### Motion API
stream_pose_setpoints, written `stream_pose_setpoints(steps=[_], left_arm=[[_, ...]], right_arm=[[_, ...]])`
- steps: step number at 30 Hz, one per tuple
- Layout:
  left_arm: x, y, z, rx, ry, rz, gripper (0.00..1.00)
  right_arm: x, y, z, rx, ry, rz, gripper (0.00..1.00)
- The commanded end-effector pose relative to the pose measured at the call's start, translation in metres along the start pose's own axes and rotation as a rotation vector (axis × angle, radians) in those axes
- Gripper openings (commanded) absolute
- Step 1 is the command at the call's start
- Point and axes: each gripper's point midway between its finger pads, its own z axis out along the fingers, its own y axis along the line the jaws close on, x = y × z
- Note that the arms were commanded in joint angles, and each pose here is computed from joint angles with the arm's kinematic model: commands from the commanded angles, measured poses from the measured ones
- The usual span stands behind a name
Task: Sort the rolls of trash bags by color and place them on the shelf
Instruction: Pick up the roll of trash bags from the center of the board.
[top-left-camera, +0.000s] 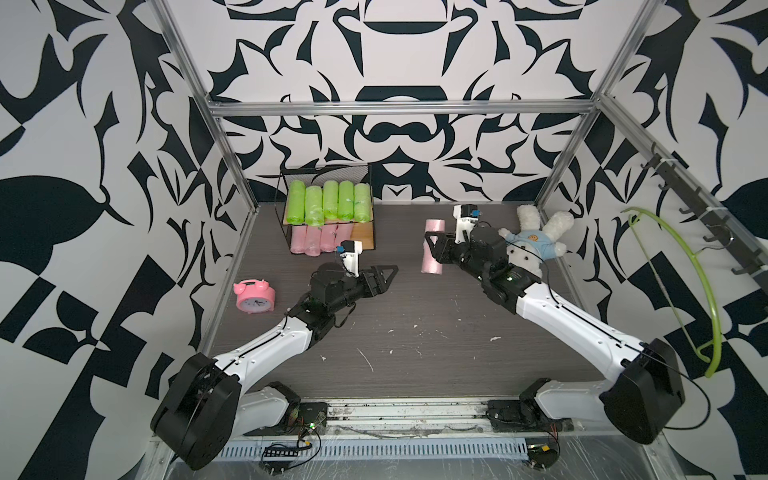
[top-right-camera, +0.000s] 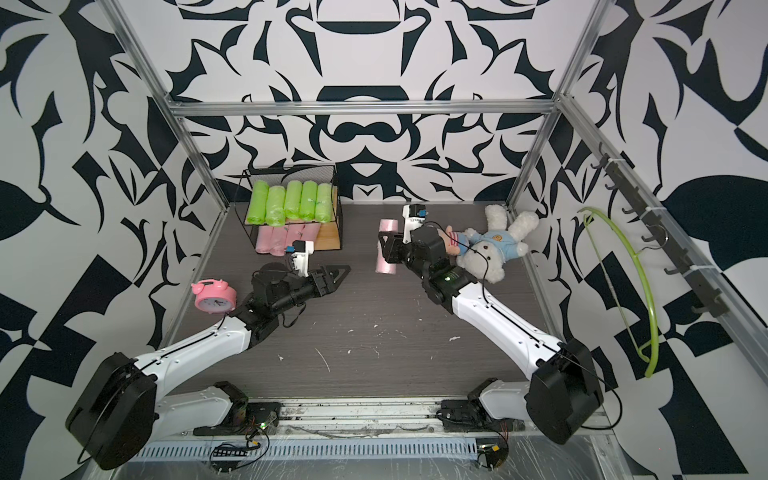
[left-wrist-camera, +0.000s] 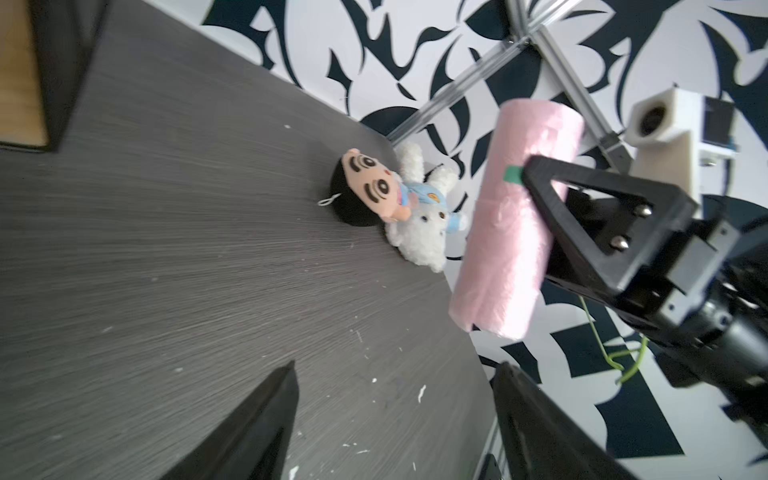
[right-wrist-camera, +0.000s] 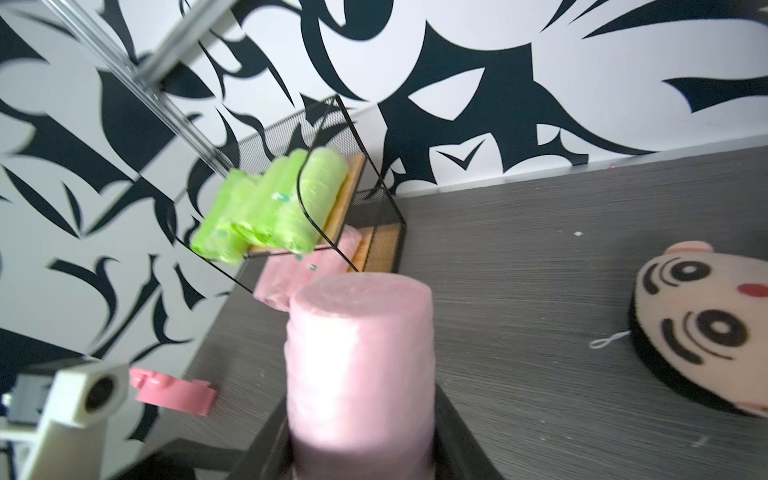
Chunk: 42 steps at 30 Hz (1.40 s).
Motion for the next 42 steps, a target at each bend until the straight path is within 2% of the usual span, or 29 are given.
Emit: stream_pose_setpoints(steps=[1,5,8,17,23,26,33,36,39,42], left_arm=[[-0.013,-0.05,0.005,0.177,-0.031,0.02,0.83],[-0.01,-0.071,0.009,0.264,-0.034,-0.004,0.84],[-0.002,-0.068,0.022,0.259,-0.01,-0.037,0.84],[-0.017,-0.092,0.021,0.358,-0.086,-0.062,0.84],[-0.027,-0.103,0.016,0.399,-0.122,-0.059,0.77],[-0.031,-0.108,0.012,0.428,-0.146,-0.054,0.71],[-0.033,-0.116,0.011,0.47,-0.147,-0.057,0.43],[-0.034,-0.114,0.011,0.463,-0.155,-0.06,0.36],[-0.032,-0.109,0.013,0.446,-0.155,-0.05,0.31],[-0.032,-0.106,0.014,0.437,-0.156,-0.04,0.23]], right_arm=[[-0.036,0.039,-0.013,-0.172,-0.153,0.196,0.44],[-0.042,0.061,-0.023,-0.239,-0.197,0.255,0.44],[-0.043,0.072,-0.031,-0.274,-0.215,0.287,0.43],[-0.049,0.089,-0.045,-0.369,-0.249,0.374,0.43],[-0.052,0.093,-0.052,-0.402,-0.265,0.399,0.43],[-0.054,0.095,-0.054,-0.415,-0.271,0.405,0.43],[-0.049,0.094,-0.05,-0.425,-0.271,0.429,0.43],[-0.046,0.09,-0.048,-0.409,-0.272,0.418,0.45],[-0.045,0.085,-0.047,-0.38,-0.281,0.397,0.48],[-0.041,0.08,-0.045,-0.35,-0.277,0.379,0.57]])
